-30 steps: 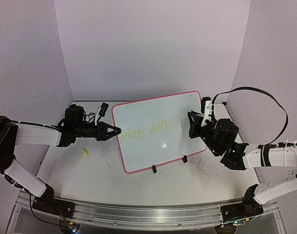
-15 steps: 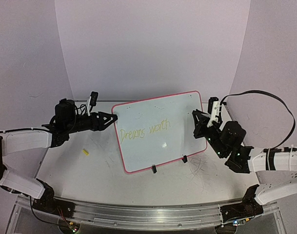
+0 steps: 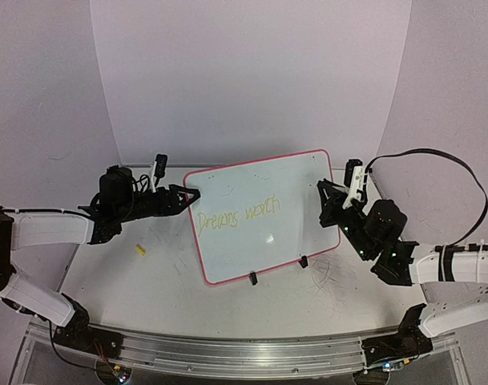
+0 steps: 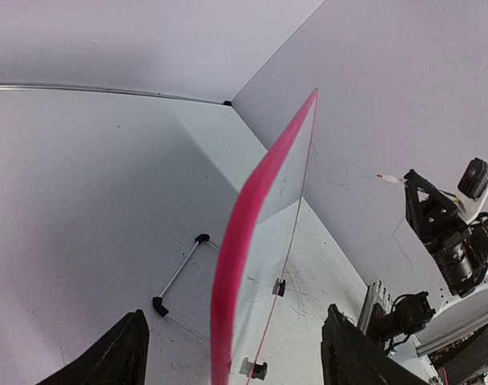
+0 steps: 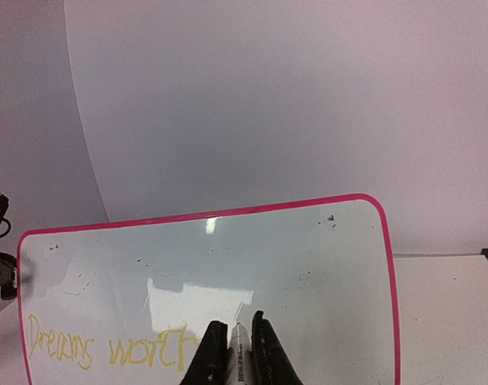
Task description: Write a sentence on the whiteboard
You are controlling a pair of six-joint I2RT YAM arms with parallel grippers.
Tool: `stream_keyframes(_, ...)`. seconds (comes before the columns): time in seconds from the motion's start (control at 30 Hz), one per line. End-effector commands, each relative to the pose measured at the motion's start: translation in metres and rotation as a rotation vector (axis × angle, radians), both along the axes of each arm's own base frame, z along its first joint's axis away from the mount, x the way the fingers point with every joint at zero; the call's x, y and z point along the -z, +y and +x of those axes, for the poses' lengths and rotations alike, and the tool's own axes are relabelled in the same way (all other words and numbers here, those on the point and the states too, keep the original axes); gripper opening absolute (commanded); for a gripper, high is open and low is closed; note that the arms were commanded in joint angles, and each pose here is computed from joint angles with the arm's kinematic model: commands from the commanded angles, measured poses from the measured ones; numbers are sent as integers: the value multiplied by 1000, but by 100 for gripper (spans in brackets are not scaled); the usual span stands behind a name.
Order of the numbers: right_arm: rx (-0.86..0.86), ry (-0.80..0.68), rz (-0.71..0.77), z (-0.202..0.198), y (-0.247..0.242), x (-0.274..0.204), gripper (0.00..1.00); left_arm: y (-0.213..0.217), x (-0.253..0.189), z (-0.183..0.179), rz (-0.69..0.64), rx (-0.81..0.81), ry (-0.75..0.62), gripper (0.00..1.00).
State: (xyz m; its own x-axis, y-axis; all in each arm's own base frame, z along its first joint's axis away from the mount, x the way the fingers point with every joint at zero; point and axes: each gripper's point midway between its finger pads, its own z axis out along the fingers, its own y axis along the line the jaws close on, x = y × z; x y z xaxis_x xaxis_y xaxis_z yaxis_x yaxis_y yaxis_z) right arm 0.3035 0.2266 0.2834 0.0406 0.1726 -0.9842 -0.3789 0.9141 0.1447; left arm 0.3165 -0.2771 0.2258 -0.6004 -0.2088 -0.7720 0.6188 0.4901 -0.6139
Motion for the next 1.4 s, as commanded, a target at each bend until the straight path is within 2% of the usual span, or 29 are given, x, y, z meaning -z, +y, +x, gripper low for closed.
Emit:
stream_keyframes(0.0, -11, -38, 28, -3, -1, -12, 0, -7, -19, 10, -38, 2, -59, 72)
stream_keyframes(0.33, -20, -31, 4, -1, 3, -7, 0, -17, -8, 10, -42, 63, -75, 58)
stream_keyframes(0.73, -35, -32, -6, -1, 7, -6, 0, -21, -1, 5, -31, 107, -112, 25)
stream_keyframes(1.17, -82, -31, -35, -2, 18, -2, 0, -23, 9, -2, 12, 155, -163, 7)
stream_keyframes(1.37, -142, -36, -143, -2, 34, 6, 0, -25, 12, -3, 18, 173, -169, 3)
